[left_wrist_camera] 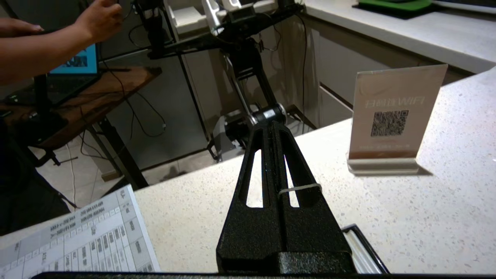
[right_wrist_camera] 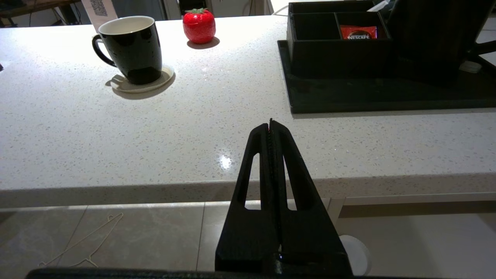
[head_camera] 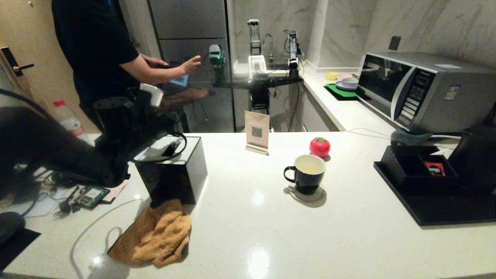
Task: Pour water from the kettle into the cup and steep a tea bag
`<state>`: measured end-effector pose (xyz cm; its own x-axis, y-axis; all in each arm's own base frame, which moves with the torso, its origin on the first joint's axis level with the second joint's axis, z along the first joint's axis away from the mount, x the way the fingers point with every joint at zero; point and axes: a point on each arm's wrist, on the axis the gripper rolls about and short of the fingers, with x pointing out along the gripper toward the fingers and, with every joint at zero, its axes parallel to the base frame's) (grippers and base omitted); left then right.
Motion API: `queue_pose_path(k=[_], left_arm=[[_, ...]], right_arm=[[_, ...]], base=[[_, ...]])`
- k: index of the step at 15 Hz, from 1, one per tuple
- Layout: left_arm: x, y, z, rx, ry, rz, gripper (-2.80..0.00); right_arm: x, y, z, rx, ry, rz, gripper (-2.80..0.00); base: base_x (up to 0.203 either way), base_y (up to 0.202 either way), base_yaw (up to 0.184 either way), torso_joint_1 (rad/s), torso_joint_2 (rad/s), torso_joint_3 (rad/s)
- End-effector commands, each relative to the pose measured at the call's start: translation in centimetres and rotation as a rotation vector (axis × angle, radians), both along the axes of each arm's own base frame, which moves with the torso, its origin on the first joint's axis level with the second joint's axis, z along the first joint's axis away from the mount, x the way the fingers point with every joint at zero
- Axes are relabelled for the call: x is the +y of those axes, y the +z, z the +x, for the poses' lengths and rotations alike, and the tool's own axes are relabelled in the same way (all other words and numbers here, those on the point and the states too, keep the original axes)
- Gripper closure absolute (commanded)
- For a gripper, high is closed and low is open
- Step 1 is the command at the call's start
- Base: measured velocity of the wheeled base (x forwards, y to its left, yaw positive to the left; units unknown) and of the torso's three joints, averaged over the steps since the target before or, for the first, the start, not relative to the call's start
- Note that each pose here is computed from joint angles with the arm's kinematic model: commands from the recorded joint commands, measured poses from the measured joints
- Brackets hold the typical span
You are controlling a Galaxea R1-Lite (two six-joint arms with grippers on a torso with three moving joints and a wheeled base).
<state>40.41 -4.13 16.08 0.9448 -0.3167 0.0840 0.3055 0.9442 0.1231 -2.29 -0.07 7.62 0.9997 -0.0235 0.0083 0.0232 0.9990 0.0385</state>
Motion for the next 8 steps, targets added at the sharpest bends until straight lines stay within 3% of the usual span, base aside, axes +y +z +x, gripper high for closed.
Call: queue_pose_path(k=[1,4,8], left_arm=[[0.1,0.5,0.4,-0.029,0.003,-0.001,0.00],[0.2,1.0,0.7,-0.047,0.006,-0.002,0.00],[0.2,-0.4,0.1,0.003,0.004,0.006,0.00]], right_arm=[[0.0,0.0,0.0,0.001,-0.001,0.000,0.00],[0.0,0.0,0.0,0.001,0.001,0.000,0.00],[0.0,0.0,0.0,0.001,0.000,0.000,0.00]], base=[[0.000,0.000,0.000,0.000,0.00,0.000],[0.000,0.000,0.000,0.000,0.00,0.000],[0.000,0.000,0.000,0.000,0.00,0.000]])
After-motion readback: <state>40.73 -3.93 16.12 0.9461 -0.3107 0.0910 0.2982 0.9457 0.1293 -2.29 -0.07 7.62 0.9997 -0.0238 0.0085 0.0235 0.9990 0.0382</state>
